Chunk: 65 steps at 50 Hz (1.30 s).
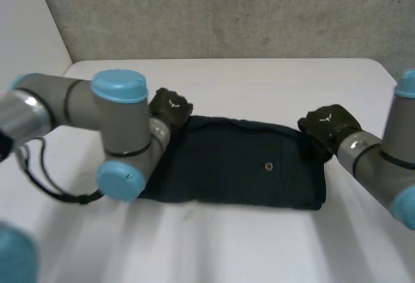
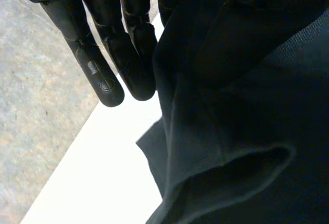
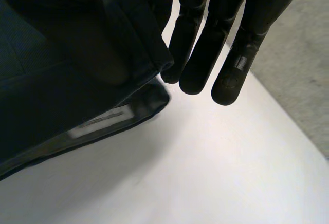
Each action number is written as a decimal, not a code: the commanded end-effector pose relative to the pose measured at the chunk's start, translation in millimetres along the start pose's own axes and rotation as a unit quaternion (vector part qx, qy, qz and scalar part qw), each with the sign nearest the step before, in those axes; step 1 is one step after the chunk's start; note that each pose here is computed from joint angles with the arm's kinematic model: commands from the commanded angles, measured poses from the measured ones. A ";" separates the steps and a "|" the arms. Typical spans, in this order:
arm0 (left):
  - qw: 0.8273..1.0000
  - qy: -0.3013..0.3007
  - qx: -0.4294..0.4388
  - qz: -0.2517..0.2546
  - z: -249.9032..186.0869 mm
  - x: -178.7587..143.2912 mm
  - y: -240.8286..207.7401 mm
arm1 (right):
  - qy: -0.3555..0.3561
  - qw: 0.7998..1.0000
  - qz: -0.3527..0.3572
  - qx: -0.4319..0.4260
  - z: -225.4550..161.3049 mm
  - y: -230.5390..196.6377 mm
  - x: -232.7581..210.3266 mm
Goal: Fold the shorts.
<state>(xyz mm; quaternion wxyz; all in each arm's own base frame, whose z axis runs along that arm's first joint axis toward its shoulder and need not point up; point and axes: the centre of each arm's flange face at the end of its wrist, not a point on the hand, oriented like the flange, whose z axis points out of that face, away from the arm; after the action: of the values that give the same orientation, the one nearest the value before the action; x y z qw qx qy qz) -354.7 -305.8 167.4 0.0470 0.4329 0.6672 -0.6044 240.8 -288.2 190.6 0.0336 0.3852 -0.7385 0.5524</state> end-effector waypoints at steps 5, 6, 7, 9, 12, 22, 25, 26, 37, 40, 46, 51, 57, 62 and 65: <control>0.999 -0.019 0.024 0.042 52.5 16.9 13.4 | 0.036 0.998 0.028 0.040 58.8 8.0 -0.4; 0.998 -0.020 0.024 0.049 53.1 17.3 14.2 | 0.036 0.998 0.031 0.038 61.2 9.3 -0.7; 0.998 -0.019 0.025 0.052 52.9 17.8 13.3 | 0.038 0.998 0.033 0.035 62.7 10.3 -0.5; 0.998 -0.020 0.027 0.053 52.3 17.5 11.8 | 0.045 0.998 0.037 0.035 62.2 9.2 1.5; 0.998 -0.020 0.031 0.048 48.0 14.9 4.9 | 0.062 0.995 0.053 0.049 56.4 1.4 11.4; 0.999 0.000 0.015 -0.030 26.4 -29.0 4.4 | 0.062 0.991 0.076 0.094 6.1 -28.3 22.0; 0.999 0.031 0.021 -0.032 27.9 -26.0 11.2 | 0.028 0.994 0.077 0.076 -3.5 -17.8 9.7; 0.999 0.034 0.023 -0.032 28.4 -26.0 11.9 | 0.008 0.995 0.082 0.062 -8.5 -11.0 3.0; 0.999 -0.008 0.036 -0.036 76.4 -41.8 44.4 | -0.059 0.994 0.087 0.012 -33.6 23.6 -31.0; 0.997 -0.030 0.056 -0.034 94.8 -43.9 49.9 | -0.054 0.995 0.086 0.018 -33.2 27.9 -33.4; 0.989 -0.127 0.062 -0.041 113.8 -65.5 52.9 | -0.046 0.995 0.085 0.023 -34.7 41.0 -42.2; 0.993 -0.104 0.016 -0.048 103.8 -51.0 58.3 | -0.042 0.995 0.084 0.019 -34.3 46.6 -46.8; 0.995 -0.064 -0.035 -0.074 70.0 -54.6 46.7 | 0.007 0.997 0.077 0.029 -13.9 53.4 -38.6; 0.991 -0.071 -0.040 -0.110 42.4 -75.5 36.5 | 0.037 0.997 0.059 0.033 -3.9 50.8 -28.9; 0.989 -0.081 -0.032 -0.123 23.2 -91.9 28.7 | 0.057 0.997 0.037 0.032 -0.6 50.0 -15.0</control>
<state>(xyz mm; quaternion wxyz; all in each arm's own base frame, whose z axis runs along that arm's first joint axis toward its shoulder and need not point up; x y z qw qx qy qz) -316.6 -395.0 156.0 0.0556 0.3279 0.7189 -0.6104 229.5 -257.0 137.0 -0.0011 0.3233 -0.7449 0.5837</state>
